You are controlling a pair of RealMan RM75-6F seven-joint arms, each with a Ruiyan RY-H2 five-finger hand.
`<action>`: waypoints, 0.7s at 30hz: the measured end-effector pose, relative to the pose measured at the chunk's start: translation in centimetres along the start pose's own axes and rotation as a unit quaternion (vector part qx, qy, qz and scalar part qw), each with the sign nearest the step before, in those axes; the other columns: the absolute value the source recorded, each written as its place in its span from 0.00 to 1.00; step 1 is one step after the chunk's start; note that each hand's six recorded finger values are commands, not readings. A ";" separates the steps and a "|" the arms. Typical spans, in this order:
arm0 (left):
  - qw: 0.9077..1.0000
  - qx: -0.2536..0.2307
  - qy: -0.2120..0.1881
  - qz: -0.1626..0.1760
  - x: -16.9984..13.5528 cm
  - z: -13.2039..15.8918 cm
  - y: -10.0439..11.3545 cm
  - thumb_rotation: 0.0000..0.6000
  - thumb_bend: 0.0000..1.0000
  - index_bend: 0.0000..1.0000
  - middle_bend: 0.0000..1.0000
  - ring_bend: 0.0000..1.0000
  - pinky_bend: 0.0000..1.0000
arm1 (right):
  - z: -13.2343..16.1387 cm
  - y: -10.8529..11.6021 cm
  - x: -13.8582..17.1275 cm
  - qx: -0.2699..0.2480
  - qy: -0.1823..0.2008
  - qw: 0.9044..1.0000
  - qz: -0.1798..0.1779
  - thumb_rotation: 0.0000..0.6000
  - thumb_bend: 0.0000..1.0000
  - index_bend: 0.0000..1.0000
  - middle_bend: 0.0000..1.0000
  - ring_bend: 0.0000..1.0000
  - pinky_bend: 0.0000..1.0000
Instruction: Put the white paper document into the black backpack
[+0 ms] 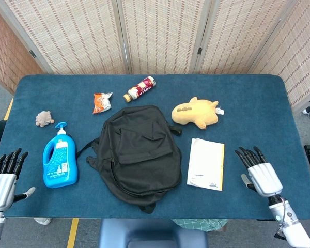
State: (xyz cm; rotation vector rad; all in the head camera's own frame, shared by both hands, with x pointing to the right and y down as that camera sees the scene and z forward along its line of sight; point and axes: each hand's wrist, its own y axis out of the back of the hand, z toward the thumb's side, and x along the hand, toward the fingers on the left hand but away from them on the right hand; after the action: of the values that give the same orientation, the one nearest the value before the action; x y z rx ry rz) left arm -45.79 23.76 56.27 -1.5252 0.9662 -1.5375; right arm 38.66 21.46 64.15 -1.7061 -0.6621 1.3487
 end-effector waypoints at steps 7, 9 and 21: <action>1.000 -0.001 0.001 -0.002 -0.1 0.1 0.0 1.00 0.13 0.04 0.02 0.02 0.00 | 1.2 -2.6 -1.3 0.029 0.027 0.999 0.006 1.00 0.45 0.02 0.07 0.05 0.00; 1.000 0.000 0.001 -0.002 -0.1 0.1 0.0 1.00 0.13 0.04 0.02 0.02 0.00 | 1.7 -3.5 -1.6 0.034 0.037 0.999 0.011 1.00 0.45 0.02 0.06 0.05 0.00; 1.000 0.001 0.003 -0.004 -0.1 0.0 0.0 1.00 0.13 0.04 0.02 0.02 0.00 | 2.8 -7.2 -2.4 0.042 0.061 0.996 0.040 1.00 0.47 0.02 0.06 0.02 0.00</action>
State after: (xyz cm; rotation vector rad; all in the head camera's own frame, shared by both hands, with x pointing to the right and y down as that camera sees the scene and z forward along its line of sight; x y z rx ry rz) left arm -45.79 23.87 56.22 -1.5247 0.9634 -1.5485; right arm 36.00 23.99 71.39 -1.7470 -0.4657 1.2962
